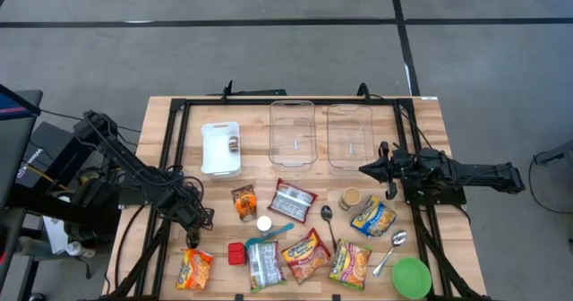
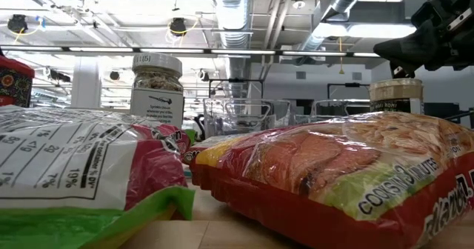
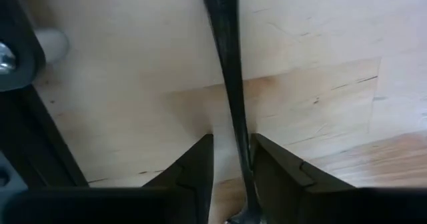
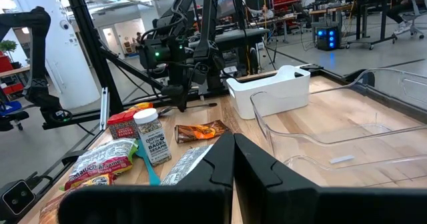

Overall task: Pick & Place Food Item
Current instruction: Put the left black spoon into the left transparent bin

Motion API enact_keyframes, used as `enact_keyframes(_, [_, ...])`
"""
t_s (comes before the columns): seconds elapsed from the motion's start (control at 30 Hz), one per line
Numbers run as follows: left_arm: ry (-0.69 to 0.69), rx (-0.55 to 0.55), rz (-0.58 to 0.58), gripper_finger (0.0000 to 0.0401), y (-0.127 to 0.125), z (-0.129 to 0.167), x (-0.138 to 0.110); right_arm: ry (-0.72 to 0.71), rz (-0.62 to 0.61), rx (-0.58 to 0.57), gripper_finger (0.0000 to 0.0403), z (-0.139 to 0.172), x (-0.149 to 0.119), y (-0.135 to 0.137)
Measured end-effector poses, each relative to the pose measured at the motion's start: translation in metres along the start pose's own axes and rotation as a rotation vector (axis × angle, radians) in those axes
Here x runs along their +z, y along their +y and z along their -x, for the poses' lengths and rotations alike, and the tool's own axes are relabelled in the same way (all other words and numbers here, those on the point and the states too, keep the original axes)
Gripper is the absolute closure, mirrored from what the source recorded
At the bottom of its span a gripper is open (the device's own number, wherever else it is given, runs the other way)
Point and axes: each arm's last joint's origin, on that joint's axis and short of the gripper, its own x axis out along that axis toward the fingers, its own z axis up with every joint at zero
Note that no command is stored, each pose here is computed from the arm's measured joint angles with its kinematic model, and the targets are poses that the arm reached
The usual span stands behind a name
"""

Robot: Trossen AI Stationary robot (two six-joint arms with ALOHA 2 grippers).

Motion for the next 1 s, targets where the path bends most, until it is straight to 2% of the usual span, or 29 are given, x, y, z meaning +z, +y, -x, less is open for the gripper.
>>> enact_keyframes(0.43, [-0.002, 0.007, -0.001, 0.0383, 0.0007, -0.0003, 0.0003, 0.000, 0.000, 0.000, 0.0403, 0.0000, -0.0001, 0.0000])
enact_keyframes(0.73, [-0.004, 0.004, -0.008, 0.0378, 0.0005, -0.0003, 0.0004, 0.000, 0.000, 0.000, 0.0403, 0.0000, 0.0000, 0.0000])
enact_keyframes(1.0, [-0.006, 0.004, -0.009, 0.0389, 0.0005, -0.0004, 0.0004, -0.001, 0.000, 0.000, 0.0403, 0.0000, 0.0001, 0.0000])
